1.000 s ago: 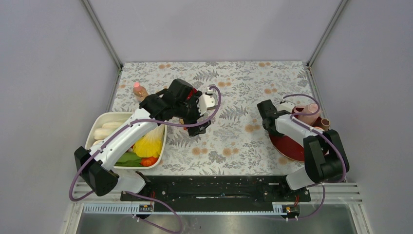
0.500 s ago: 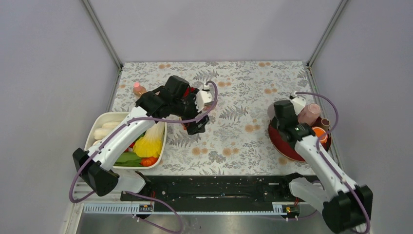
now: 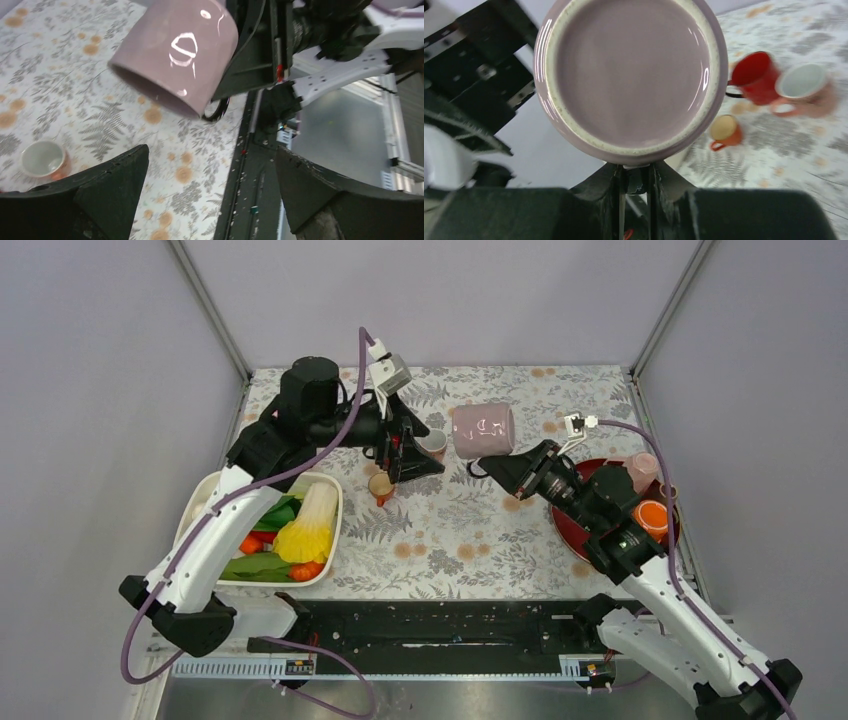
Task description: Turn the mug right side up
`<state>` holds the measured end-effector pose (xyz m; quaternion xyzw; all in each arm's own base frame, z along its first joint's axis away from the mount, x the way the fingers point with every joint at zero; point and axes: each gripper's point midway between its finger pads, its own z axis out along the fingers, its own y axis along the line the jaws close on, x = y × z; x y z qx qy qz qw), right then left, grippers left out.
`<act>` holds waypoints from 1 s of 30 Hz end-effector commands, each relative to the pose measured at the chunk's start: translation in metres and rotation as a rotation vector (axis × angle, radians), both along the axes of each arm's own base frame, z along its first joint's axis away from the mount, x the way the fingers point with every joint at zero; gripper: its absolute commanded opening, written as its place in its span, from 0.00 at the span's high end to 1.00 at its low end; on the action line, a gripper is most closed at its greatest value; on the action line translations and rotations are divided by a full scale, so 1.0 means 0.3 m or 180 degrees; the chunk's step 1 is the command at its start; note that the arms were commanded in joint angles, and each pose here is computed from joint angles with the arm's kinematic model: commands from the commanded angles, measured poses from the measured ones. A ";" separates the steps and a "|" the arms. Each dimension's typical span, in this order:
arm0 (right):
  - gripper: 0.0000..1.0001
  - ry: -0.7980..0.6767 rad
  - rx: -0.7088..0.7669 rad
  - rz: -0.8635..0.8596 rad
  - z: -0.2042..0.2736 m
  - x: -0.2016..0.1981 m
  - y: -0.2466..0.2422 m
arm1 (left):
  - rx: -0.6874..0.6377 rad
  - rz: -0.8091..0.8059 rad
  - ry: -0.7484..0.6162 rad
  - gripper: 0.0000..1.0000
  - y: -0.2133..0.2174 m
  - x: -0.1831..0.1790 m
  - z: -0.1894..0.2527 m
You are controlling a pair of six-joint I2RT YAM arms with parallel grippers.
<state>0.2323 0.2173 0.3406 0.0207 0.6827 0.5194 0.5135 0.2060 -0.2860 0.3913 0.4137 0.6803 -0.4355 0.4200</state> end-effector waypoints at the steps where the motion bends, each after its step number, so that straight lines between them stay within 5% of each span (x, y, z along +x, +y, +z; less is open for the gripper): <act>1: 1.00 -0.0843 0.0714 0.0626 0.315 -0.156 0.071 | -0.0525 -0.0429 0.0230 0.01 -0.066 -0.084 0.160; 7: 1.00 -0.0847 0.0783 0.0809 0.336 -0.193 0.122 | -0.0603 -0.0518 0.0332 0.13 -0.098 -0.083 0.185; 13: 1.00 -0.0759 0.0775 0.1010 0.312 -0.202 0.198 | -0.0732 -0.0729 0.0435 0.65 -0.115 -0.112 0.223; 15: 1.00 -0.0715 0.0750 0.1069 0.296 -0.201 0.222 | -0.0732 -0.0669 0.0432 0.96 -0.116 -0.102 0.221; 17: 0.97 -0.0640 0.0704 0.1015 0.267 -0.181 0.229 | -0.0691 -0.0479 0.0415 1.00 -0.109 -0.075 0.202; 18: 0.85 -0.0593 0.0654 0.0922 0.244 -0.163 0.225 | -0.0666 -0.0359 0.0367 1.00 -0.103 -0.056 0.191; 19: 0.58 -0.0554 0.0577 0.0796 0.217 -0.141 0.218 | -0.0632 -0.0213 0.0307 1.00 -0.093 -0.034 0.179; 20: 0.41 -0.0514 0.0435 0.0678 0.179 -0.120 0.210 | -0.0574 -0.0038 0.0243 1.00 -0.081 -0.004 0.162; 23: 0.05 -0.0255 -0.0033 0.0270 0.049 -0.055 0.168 | -0.0274 0.0504 -0.0029 1.00 -0.029 0.100 0.105; 30: 0.01 0.0429 -0.1408 -0.0756 -0.278 0.018 -0.069 | 0.1029 0.0984 -0.0360 1.00 0.073 0.283 -0.166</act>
